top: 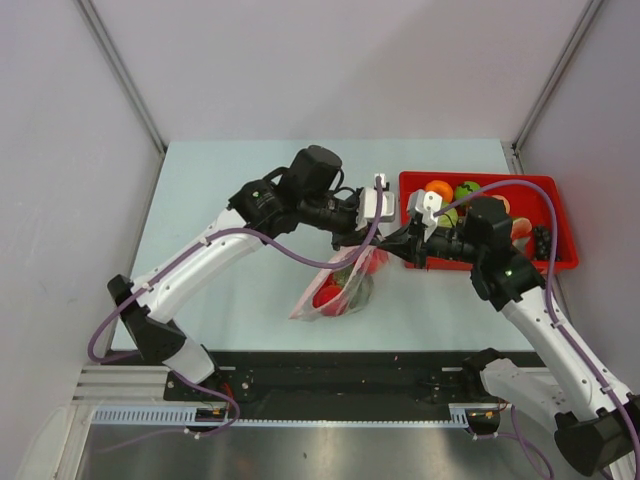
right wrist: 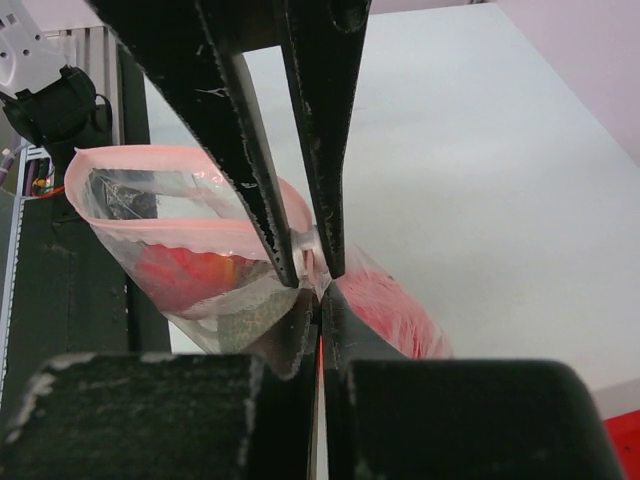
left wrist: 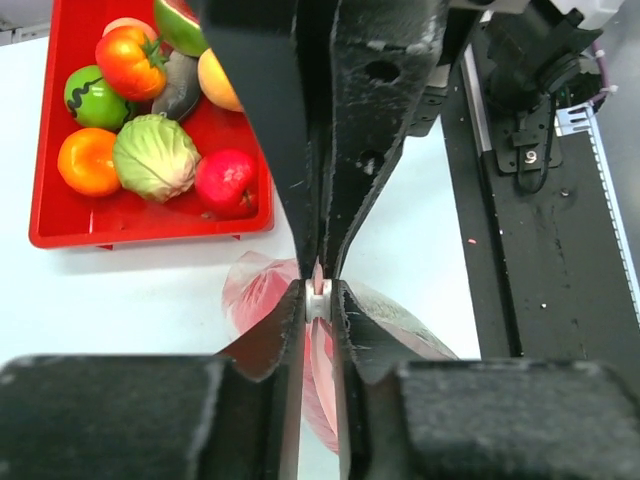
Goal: Place the food in the zip-top bag and seal the zipper
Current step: Zip the zipper food storage bag at the center of the board.
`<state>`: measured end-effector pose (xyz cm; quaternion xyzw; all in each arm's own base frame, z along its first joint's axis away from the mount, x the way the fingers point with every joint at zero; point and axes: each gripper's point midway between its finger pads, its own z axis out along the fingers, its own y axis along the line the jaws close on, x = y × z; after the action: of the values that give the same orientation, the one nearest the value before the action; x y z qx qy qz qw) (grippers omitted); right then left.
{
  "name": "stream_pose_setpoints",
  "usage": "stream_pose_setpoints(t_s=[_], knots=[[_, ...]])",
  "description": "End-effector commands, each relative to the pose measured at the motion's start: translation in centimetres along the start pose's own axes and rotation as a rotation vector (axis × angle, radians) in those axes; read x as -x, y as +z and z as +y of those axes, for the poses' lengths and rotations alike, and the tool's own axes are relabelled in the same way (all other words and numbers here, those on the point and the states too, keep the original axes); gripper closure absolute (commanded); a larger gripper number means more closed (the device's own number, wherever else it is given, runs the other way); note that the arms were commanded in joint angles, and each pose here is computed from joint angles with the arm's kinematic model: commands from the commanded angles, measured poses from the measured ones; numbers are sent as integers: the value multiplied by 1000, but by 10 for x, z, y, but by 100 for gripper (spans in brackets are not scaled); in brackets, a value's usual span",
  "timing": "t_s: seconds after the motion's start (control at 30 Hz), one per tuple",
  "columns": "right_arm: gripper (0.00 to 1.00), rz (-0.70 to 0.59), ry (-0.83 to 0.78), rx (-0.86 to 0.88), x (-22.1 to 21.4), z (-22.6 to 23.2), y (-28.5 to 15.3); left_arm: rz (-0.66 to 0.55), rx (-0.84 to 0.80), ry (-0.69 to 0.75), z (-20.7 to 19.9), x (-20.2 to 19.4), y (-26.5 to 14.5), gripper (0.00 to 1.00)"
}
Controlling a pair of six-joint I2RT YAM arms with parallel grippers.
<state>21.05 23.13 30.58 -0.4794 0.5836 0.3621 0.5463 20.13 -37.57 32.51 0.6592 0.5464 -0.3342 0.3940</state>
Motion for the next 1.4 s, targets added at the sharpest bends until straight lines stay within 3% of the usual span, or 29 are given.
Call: stream_pose_setpoints(t_s=[0.0, 0.2, 0.67, 1.37], knots=[[100, -62, -41, -20, 22, 2, -7, 46, 42, -26, 3, -13, -1, 87], [100, -69, 5, -71, 24, -9, -11, 108, 37, -35, -4, -34, -9, 95], [100, -104, 122, -191, 28, -41, -29, 164, 15, -143, -15, -65, -33, 95], [100, -98, 198, -341, 15, -83, -49, 273, 315, -276, 29, -137, -141, 95]])
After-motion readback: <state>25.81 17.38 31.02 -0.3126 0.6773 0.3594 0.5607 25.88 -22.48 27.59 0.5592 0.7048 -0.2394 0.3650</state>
